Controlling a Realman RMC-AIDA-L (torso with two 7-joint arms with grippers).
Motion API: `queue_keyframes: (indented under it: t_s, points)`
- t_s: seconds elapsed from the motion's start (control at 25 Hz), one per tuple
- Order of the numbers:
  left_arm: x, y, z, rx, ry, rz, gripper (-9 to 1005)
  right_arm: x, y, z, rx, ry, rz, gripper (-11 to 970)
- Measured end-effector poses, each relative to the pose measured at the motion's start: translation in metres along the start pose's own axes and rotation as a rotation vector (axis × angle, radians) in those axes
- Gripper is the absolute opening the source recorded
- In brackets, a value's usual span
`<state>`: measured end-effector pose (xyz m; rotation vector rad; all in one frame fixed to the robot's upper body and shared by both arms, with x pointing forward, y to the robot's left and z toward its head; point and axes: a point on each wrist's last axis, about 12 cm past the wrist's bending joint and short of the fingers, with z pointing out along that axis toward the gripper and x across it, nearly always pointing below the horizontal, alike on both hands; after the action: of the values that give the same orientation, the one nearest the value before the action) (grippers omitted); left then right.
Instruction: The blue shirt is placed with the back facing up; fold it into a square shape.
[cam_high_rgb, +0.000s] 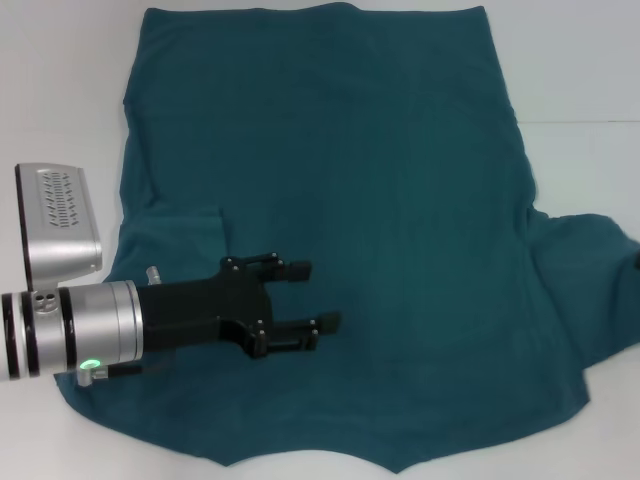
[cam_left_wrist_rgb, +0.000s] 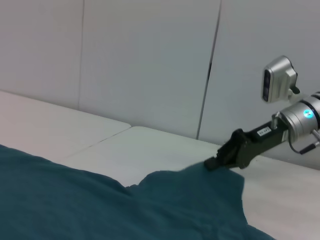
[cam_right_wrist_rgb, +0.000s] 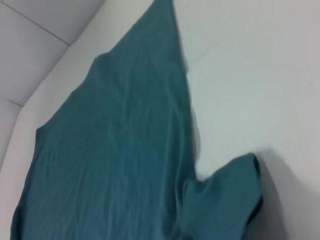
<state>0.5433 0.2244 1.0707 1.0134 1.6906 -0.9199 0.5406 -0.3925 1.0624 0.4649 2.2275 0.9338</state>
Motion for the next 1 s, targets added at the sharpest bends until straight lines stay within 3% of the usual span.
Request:
queue_keyframes:
  t_s: [0.6,1.0]
  points:
    - [-0.001,0.0,0.001,0.0,-0.002,-0.005,767,-0.035,0.025,0.012,-0.02,-0.023,-0.087,34]
    - [-0.002,0.0,0.002,0.002,-0.003,-0.009,768,-0.038,0.064,0.044,-0.084,0.066,-0.189,41]
